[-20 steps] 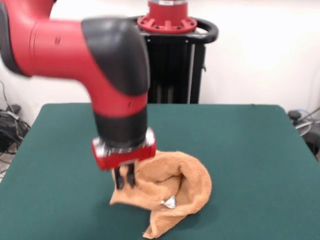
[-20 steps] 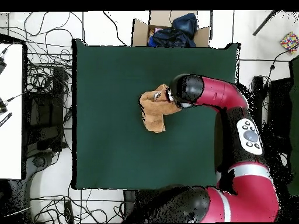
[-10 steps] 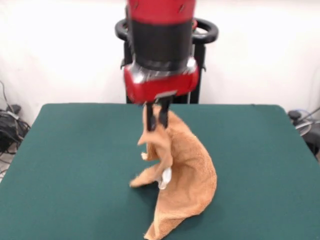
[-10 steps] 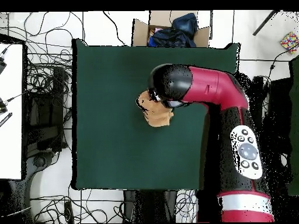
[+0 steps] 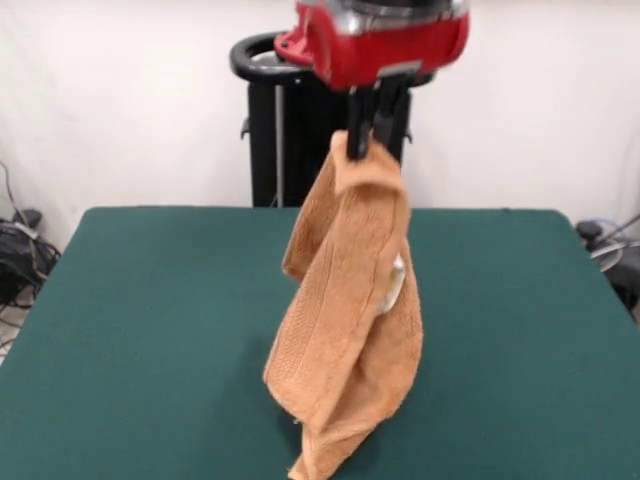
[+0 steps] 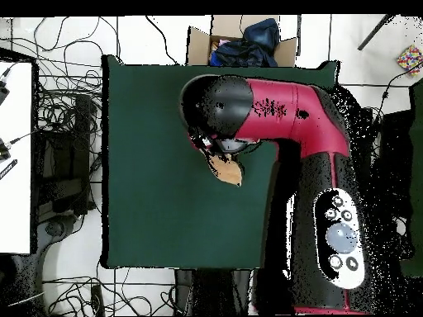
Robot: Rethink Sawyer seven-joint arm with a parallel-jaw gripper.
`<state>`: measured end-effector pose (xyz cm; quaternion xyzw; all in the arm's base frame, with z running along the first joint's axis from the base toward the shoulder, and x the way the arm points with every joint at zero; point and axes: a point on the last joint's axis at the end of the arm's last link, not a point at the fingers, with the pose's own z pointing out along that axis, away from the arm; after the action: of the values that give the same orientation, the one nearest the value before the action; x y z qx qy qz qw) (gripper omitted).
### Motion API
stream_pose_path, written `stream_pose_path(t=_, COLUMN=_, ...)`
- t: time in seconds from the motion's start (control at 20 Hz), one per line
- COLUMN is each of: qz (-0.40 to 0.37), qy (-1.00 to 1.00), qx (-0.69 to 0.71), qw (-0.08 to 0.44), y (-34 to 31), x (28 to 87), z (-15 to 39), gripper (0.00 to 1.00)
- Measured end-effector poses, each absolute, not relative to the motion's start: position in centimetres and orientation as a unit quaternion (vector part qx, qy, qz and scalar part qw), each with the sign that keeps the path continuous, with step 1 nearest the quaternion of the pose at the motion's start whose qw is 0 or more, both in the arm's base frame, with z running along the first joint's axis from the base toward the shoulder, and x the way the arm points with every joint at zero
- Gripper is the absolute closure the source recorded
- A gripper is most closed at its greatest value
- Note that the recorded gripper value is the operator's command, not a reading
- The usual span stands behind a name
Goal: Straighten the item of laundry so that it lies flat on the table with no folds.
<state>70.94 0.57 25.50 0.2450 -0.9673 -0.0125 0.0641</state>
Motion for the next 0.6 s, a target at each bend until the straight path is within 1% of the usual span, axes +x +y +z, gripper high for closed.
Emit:
stream_pose_path(t=0.3, qz=-0.012, qy=-0.965, qx=0.247, qw=0.083, y=1.3, x=71.1, z=29.2, gripper=1.0)
stream_pose_path(t=0.35, qz=-0.012, qy=-0.965, qx=0.246, qw=0.091, y=1.4, x=71.4, z=31.1, gripper=1.0)
stream_pose_path(t=0.6, qz=-0.013, qy=-0.965, qx=0.241, qw=0.103, y=1.3, x=72.1, z=34.4, gripper=1.0)
